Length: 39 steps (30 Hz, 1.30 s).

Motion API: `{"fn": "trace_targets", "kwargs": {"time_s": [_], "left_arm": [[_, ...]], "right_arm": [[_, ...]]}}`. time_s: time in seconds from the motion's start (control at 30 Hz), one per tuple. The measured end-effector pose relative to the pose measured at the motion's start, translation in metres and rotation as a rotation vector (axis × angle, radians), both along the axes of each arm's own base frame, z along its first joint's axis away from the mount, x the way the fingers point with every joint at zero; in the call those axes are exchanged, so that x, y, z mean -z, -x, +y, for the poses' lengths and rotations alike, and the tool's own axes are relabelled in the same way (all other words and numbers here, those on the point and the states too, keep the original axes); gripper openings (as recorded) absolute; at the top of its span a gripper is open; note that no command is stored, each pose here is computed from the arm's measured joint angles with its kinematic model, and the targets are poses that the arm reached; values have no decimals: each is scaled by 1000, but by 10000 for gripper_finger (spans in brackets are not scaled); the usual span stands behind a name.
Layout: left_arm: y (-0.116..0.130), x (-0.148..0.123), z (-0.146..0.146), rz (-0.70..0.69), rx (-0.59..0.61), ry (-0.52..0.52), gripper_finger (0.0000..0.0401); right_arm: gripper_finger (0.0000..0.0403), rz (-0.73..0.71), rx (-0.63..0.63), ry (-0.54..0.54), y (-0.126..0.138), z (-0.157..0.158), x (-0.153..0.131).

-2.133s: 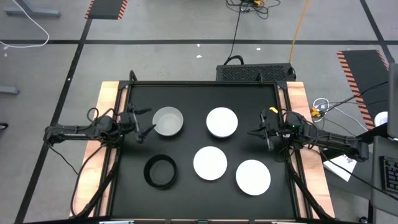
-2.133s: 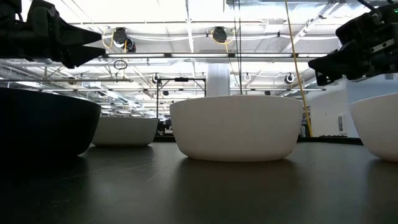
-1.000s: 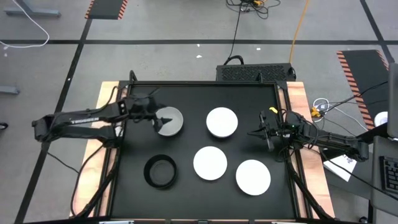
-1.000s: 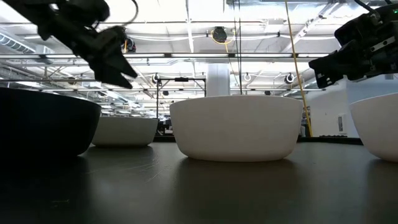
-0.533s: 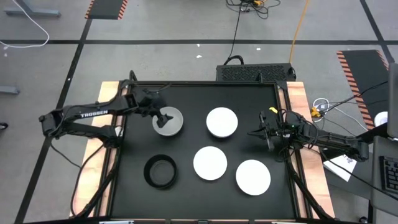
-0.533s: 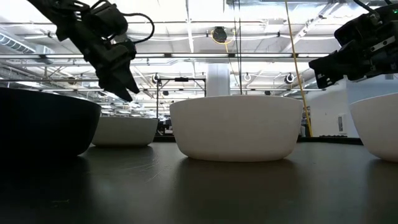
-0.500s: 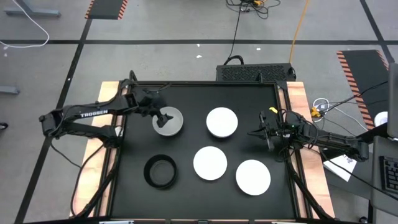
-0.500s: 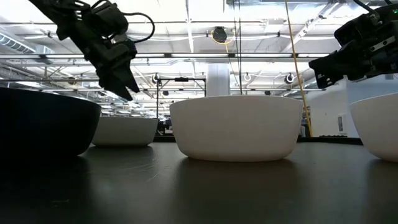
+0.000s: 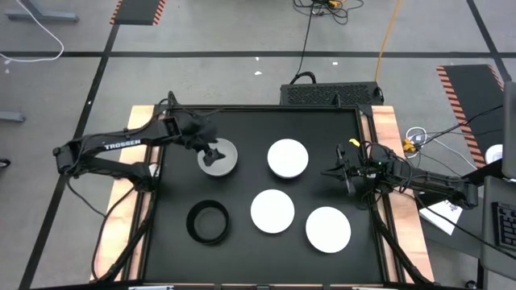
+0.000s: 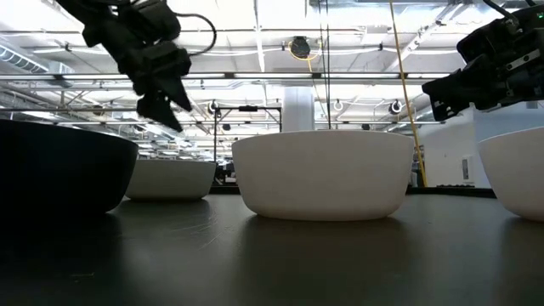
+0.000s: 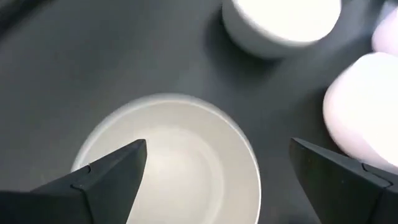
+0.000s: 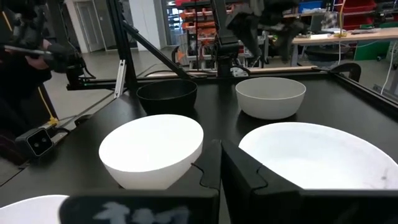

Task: Nest bowls inside each other
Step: Stack the gray bowl on top of the top white bowl

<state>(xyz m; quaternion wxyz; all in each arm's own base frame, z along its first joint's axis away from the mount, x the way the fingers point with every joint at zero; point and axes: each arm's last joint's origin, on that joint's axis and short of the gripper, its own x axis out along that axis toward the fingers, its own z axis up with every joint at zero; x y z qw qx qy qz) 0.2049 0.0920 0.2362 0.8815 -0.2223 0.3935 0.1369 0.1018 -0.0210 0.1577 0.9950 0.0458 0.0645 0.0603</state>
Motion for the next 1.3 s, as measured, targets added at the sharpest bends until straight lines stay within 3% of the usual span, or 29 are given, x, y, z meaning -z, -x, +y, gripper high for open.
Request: {"fn": "trace_targets", "kwargs": {"time_s": [0.4, 0.97, 1.3], "left_arm": [[-17, 32, -19, 197, 92, 94, 395], [-22, 41, -31, 272, 128, 73, 395], [-32, 64, -32, 372, 130, 73, 395]], "right_arm": [[0, 0, 0, 0, 0, 0, 0], [0, 0, 0, 0, 0, 0, 0], [0, 1, 0, 0, 0, 0, 0]]}}
